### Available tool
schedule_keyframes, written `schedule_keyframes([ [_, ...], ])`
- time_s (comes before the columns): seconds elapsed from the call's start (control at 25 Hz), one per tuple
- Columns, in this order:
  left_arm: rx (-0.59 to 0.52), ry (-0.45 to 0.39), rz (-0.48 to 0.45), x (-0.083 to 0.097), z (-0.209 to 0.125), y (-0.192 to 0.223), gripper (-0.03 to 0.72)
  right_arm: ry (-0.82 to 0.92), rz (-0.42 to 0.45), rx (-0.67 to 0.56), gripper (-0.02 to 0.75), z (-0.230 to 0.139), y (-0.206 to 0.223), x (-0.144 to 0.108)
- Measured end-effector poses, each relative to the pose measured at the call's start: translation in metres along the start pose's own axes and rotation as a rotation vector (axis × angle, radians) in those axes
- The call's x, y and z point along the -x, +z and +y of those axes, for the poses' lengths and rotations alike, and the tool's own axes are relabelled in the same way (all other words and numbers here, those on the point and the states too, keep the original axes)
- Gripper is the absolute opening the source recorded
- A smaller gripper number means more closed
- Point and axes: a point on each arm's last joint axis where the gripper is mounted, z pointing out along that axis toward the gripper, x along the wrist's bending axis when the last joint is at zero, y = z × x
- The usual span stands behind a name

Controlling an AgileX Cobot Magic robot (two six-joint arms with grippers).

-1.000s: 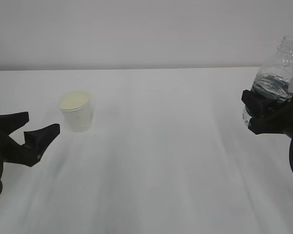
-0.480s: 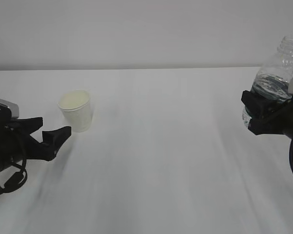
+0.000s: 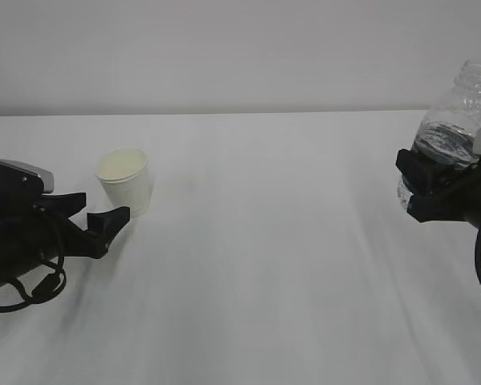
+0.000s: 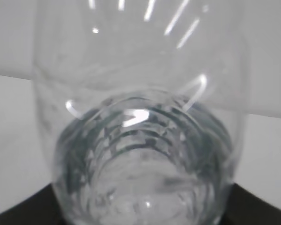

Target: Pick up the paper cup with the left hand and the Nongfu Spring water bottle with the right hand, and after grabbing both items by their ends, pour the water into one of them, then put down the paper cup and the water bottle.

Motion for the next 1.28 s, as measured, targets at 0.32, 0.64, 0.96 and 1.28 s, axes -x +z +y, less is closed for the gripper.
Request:
schedule_keyframes([
  [0.32,0.026,0.007,-0.001,-0.005,0.002,0.016,0.636,0.0,0.0,0.0,0.394,0.0,0.0,0.0],
  [0.64,0.044,0.007,-0.001,-0.009,0.001,0.031,0.631,-0.015,-0.005,0.0,0.394,0.0,0.0,0.0],
  [0.96,0.054,0.012,-0.005,-0.014,-0.004,0.048,0.629,-0.013,-0.012,0.001,0.393,0.0,0.0,0.001],
  [1.28,0.091,0.025,-0.008,-0.017,0.003,0.059,0.617,-0.013,-0.012,0.001,0.393,0.0,0.0,0.001],
])
